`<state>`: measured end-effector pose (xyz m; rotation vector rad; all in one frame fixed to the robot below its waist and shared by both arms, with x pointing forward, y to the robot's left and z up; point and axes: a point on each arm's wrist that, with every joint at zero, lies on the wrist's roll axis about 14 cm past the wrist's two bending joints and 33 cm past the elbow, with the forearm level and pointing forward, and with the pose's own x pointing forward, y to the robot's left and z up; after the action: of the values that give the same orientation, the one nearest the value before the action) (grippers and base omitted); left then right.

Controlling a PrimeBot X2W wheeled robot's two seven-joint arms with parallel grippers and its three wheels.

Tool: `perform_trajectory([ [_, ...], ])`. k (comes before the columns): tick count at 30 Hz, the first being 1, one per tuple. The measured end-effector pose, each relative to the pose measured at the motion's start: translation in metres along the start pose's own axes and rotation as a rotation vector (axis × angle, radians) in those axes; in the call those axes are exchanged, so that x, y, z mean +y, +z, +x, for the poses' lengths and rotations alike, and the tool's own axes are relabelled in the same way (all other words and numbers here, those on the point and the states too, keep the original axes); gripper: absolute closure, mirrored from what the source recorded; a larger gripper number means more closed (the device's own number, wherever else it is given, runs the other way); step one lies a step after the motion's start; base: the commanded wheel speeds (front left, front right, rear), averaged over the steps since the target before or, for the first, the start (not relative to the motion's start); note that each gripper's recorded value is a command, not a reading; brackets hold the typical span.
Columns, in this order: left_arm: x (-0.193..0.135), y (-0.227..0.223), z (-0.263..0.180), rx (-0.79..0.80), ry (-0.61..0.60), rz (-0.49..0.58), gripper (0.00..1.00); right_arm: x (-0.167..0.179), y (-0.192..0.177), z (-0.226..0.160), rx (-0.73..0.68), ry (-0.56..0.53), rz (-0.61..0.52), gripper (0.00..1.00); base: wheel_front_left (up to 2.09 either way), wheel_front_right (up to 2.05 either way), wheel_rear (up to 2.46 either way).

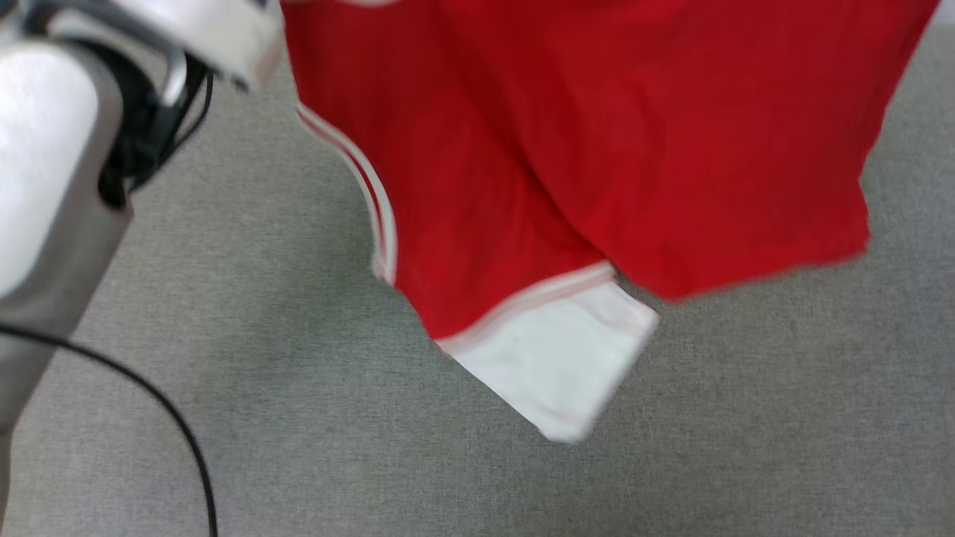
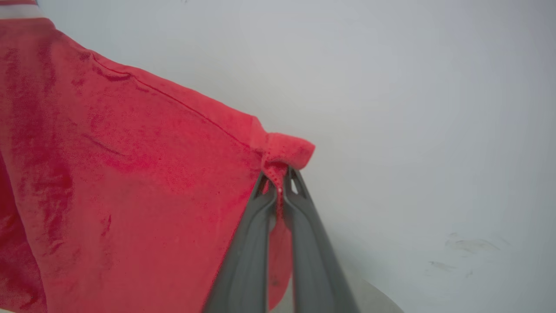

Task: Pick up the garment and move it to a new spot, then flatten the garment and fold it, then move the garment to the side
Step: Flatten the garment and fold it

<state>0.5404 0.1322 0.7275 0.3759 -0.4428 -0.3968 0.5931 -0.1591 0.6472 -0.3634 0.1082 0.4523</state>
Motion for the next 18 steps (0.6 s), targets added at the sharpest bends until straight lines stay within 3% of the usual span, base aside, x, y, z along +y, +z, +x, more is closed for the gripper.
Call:
perform_trajectory([
  [9,0.024,0.034,0.084,-0.118,0.003,0.059,1.0,-0.046,0.05,0.037,-0.145,-0.119,-0.026,1.0,0.0,0.0,0.0],
  [18,0.054,0.051,0.141,-0.205,0.058,0.107,1.0,-0.084,0.096,0.071,-0.27,-0.226,-0.092,1.0,0.0,0.0,0.0],
])
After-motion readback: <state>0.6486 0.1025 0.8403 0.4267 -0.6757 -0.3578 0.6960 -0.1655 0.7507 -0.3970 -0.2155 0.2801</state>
